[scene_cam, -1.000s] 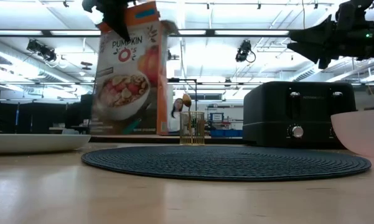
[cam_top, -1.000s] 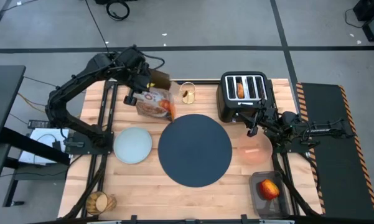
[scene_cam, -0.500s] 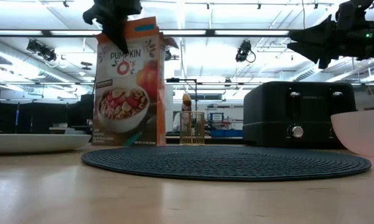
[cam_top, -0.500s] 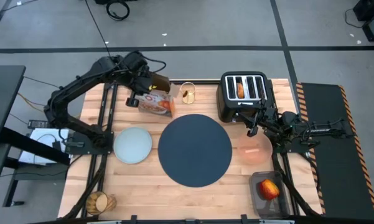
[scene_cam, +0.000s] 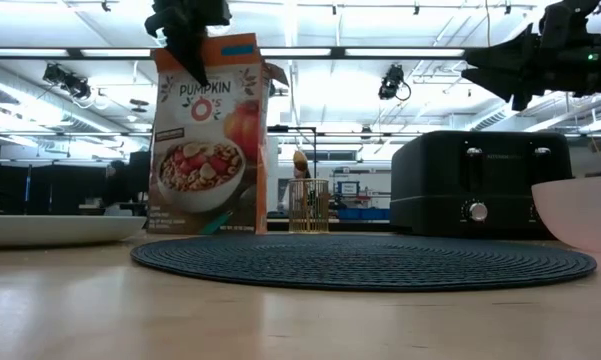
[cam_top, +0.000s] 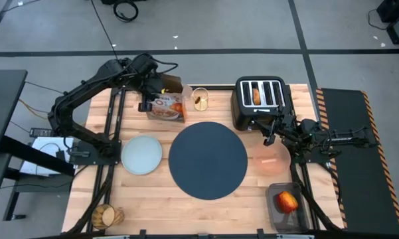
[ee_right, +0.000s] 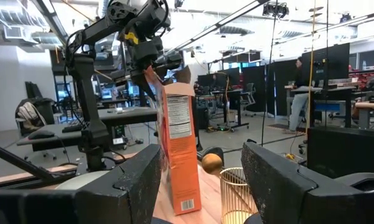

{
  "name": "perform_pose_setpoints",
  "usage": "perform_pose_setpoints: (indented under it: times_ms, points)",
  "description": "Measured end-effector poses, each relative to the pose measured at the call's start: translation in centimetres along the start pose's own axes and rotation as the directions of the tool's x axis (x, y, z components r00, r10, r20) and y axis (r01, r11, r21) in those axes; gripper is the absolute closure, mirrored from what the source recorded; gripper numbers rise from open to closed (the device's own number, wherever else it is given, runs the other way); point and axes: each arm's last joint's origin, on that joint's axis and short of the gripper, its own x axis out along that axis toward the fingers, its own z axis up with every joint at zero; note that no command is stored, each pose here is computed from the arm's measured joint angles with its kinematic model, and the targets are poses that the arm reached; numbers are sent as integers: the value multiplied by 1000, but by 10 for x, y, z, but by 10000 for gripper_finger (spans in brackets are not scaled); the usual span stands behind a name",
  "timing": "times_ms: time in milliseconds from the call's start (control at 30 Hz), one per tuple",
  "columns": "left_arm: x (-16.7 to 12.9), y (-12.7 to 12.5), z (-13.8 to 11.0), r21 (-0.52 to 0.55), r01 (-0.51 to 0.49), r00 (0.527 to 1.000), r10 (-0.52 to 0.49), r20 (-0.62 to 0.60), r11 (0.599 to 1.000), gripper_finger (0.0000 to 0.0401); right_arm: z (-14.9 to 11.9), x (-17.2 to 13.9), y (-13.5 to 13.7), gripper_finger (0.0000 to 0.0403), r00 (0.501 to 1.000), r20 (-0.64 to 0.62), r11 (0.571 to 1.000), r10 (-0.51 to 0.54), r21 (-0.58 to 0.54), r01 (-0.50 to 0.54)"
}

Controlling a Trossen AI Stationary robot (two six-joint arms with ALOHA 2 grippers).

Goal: Arrange a breakfast setting
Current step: Adjust the cereal box, then put the orange bowl on the blue table mat

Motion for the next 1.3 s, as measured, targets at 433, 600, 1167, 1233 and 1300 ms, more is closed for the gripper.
perform_pose_setpoints:
  times_ms: [433,600,1167,1233,1300]
  points:
    - [-62,-6,19,-3,-115,975,114,191,993,214,0,0,0,174,1000,-1,1000,0,-7,0]
    - [-102,-12,40,-44,-144,900,149,410,989,214,0,0,0,174,1000,-1,1000,-1,-4,1]
    - [-62,-103,115,104,48,638,-110,762,993,214,35,5,5,174,975,-221,1000,10,23,-5]
    - [-44,-115,118,118,54,611,-126,782,992,214,44,7,9,174,956,-287,998,55,53,-42]
    - [-29,-128,120,133,59,577,-142,804,989,213,50,9,15,174,931,-348,993,108,90,-81]
